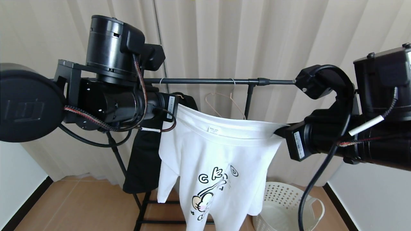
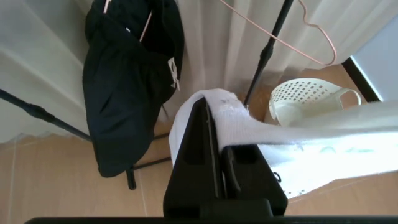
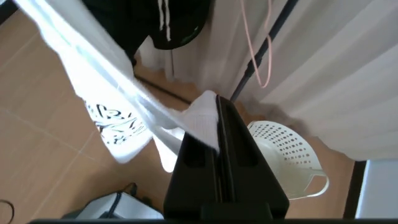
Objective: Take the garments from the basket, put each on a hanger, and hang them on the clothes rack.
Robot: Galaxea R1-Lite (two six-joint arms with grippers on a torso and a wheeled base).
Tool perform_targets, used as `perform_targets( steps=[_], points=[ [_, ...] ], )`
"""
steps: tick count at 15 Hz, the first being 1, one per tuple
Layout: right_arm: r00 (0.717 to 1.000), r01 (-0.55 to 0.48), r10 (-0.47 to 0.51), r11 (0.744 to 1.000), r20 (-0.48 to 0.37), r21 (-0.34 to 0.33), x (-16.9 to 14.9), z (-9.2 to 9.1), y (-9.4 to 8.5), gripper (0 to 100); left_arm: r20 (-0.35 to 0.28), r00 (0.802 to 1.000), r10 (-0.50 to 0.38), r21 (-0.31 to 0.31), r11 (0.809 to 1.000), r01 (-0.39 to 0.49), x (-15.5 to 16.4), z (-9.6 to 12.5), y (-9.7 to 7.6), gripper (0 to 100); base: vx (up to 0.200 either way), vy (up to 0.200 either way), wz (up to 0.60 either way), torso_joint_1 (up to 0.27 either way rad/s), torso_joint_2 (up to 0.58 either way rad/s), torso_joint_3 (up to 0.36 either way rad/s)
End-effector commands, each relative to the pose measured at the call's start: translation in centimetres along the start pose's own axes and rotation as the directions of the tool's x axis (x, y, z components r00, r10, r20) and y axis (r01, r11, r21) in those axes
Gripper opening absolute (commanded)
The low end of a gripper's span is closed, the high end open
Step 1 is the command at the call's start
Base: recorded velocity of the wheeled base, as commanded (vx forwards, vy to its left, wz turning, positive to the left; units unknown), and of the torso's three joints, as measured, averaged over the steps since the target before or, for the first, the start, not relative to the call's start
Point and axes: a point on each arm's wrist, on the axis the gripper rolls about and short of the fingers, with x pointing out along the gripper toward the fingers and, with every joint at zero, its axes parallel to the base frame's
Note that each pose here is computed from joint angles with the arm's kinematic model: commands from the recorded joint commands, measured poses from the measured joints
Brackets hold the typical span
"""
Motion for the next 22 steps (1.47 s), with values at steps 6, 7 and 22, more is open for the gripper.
perform_targets(
  steps=[6,7,22],
  points=[
    [0.976,-0.213,0.207,0.973,-0.072,-0.094,-2.4,-2.1,5.7,0,0.051,0.982,-0.183,0.014,0.983,0.182,2.8,2.5,-1.4,0,0.000,0.000,0.00,0.000,0.00,0.000],
    [0.967,-0.243,0.235,0.966,-0.098,-0.084,-2.1,-2.6,7.1,0,0.059,0.972,-0.229,0.017,0.973,0.229,2.9,2.8,-1.6,0,0.000,0.000,0.00,0.000,0.00,0.000],
    [0.941,-0.302,0.333,0.906,-0.059,0.298,-0.3,0.6,13.6,0,0.102,0.919,-0.381,0.018,0.924,0.381,2.7,4.1,-1.6,0,0.000,0.000,0.00,0.000,0.00,0.000]
  ],
)
